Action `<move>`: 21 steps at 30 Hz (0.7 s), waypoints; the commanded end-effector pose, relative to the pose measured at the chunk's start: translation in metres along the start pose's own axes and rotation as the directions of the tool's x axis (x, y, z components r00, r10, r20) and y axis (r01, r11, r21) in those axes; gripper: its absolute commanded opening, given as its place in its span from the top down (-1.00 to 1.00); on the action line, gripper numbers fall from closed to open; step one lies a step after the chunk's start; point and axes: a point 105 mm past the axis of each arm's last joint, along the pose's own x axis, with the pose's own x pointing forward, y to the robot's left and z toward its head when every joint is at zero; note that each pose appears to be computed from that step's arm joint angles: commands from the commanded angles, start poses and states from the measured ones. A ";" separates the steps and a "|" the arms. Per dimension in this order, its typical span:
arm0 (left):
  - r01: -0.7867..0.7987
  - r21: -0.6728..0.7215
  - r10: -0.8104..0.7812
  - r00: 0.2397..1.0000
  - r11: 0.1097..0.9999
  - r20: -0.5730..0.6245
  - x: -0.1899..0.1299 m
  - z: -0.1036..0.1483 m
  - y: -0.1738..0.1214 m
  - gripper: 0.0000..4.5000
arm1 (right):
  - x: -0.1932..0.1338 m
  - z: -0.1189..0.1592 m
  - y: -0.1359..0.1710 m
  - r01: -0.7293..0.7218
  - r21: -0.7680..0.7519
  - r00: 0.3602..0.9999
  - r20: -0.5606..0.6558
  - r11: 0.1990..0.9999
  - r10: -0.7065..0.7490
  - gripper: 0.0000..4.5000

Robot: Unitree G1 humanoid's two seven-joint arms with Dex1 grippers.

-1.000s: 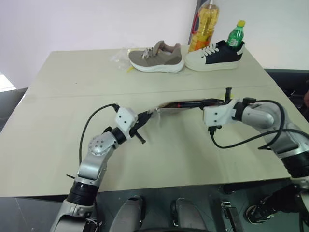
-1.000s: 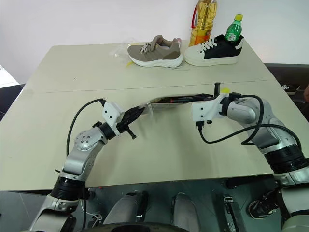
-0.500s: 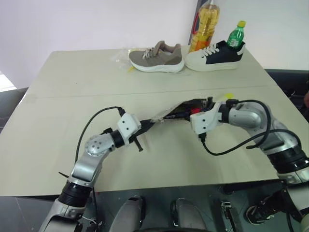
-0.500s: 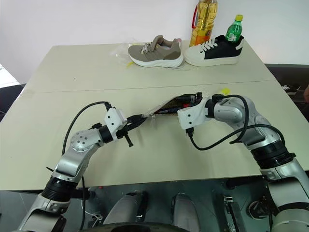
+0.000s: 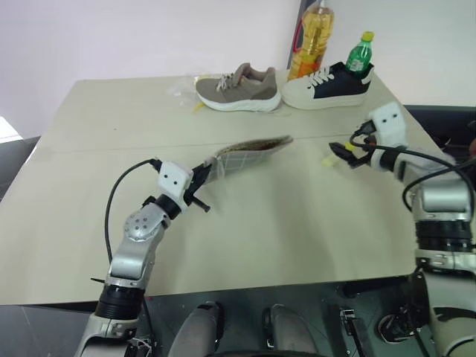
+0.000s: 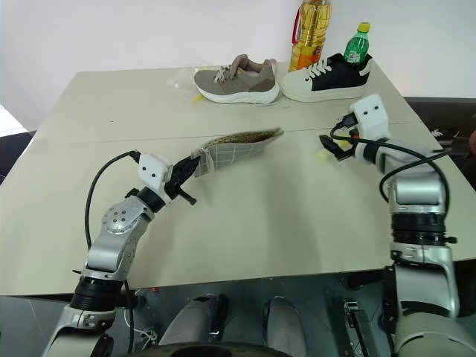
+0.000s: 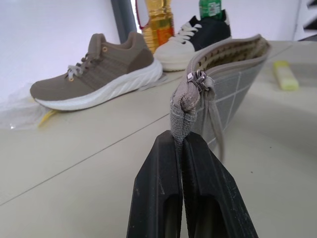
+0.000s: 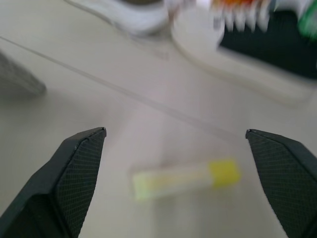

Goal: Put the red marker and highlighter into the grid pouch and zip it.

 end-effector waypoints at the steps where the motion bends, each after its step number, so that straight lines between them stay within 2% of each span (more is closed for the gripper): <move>1: -0.008 0.037 0.007 0.999 0.999 0.035 0.000 0.010 0.003 1.00 | 0.012 0.006 -0.016 0.233 0.116 0.972 -0.039 0.966 -0.230 -0.98; 2: -0.008 0.037 0.007 0.999 0.999 0.035 0.000 0.010 0.003 1.00 | 0.016 0.004 -0.018 0.275 0.123 0.961 -0.060 0.954 -0.269 -0.98; 4: -0.008 0.039 0.006 0.999 0.999 0.034 0.000 0.010 0.003 1.00 | 0.023 -0.004 -0.014 0.299 0.258 0.953 -0.123 0.919 -0.276 -0.98; 6: -0.006 0.039 0.005 0.999 0.999 0.033 0.000 0.010 0.003 1.00 | 0.031 -0.010 -0.009 0.320 0.324 0.945 -0.174 0.890 -0.276 -0.98; 10: 0.000 0.033 -0.001 0.999 0.999 0.037 0.000 0.010 -0.001 1.00 | 0.040 -0.016 -0.007 0.392 0.350 0.915 -0.244 0.851 -0.322 -0.98; 16: 0.007 0.023 -0.008 0.999 1.000 0.047 0.002 0.012 -0.004 1.00 | 0.052 -0.029 0.007 0.418 0.361 0.895 -0.321 0.834 -0.310 -0.98; 20: 0.010 0.025 -0.011 0.999 1.000 0.047 0.001 0.012 -0.005 1.00 | 0.053 -0.037 0.010 0.420 0.378 0.890 -0.350 0.825 -0.292 -0.45; 21: 0.010 0.026 -0.012 0.999 1.000 0.047 0.001 0.012 -0.006 1.00 | 0.052 -0.038 0.010 0.424 0.381 0.888 -0.355 0.822 -0.293 -0.20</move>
